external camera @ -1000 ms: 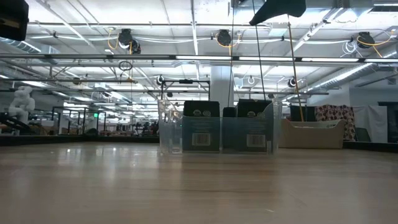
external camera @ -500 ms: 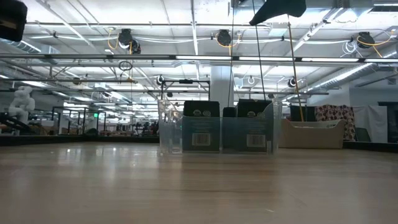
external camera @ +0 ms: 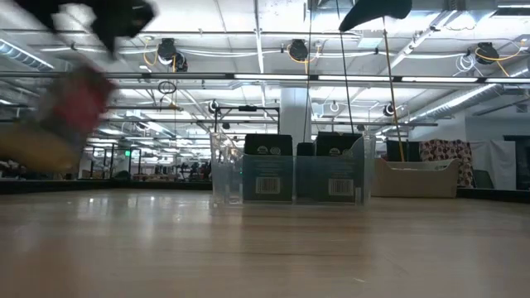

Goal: Sort spices by type
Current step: Put the red seasoning can into the black bin, then put the red seasoning bottle into the black bin

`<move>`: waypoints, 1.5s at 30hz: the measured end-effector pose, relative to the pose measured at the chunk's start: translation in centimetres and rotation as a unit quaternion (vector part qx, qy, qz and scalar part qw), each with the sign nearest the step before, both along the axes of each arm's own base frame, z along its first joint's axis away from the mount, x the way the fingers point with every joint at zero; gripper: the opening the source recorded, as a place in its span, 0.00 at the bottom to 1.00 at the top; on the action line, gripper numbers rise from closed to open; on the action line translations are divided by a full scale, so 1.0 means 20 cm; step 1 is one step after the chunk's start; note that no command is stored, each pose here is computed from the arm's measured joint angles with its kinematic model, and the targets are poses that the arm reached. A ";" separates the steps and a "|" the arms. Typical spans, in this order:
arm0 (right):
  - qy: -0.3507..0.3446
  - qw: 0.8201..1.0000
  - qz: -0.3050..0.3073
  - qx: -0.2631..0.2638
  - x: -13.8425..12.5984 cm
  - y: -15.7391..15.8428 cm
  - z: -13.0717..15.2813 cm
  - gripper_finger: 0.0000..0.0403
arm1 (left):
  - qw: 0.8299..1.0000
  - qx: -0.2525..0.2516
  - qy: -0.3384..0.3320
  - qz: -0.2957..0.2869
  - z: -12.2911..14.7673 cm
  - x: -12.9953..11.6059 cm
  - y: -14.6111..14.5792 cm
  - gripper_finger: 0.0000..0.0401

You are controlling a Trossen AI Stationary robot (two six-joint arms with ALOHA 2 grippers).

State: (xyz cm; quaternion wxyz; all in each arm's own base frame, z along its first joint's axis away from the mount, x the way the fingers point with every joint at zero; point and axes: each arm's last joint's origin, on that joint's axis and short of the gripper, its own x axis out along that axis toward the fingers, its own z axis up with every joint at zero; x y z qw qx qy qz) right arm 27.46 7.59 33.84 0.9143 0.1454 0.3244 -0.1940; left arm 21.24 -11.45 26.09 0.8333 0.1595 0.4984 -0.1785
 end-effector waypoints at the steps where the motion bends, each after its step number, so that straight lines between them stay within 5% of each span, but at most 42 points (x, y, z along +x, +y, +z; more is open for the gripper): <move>1: 0.004 1.000 0.012 -0.004 -0.01 0.02 0.00 0.75 | 1.000 -0.004 -0.015 0.014 0.04 0.03 0.04 0.55; 10: 0.043 0.994 0.061 -0.076 -0.08 0.08 0.00 0.75 | 0.971 -0.029 -0.165 0.172 0.40 0.27 0.47 0.55; 18: 0.040 0.996 0.015 -0.073 -0.06 -0.04 0.01 0.75 | 0.977 -0.097 -0.077 0.173 0.44 0.21 0.71 0.56; 24: -0.012 0.996 0.053 -0.073 0.04 -0.07 0.04 0.75 | 0.979 -0.099 -0.032 0.174 0.40 0.18 0.70 0.56; 31: -0.054 0.993 0.075 -0.069 0.12 -0.09 0.05 0.75 | 0.965 -0.165 -0.024 0.203 0.46 0.11 0.55 0.56; 38: -0.145 0.969 0.200 -0.020 0.37 0.05 -0.05 0.75 | 0.950 -0.152 -0.080 0.262 0.55 -0.01 0.36 0.56; 45: -0.159 0.980 0.110 0.038 0.57 0.20 -0.34 0.73 | 0.948 -0.125 -0.123 0.264 0.54 -0.07 0.27 0.56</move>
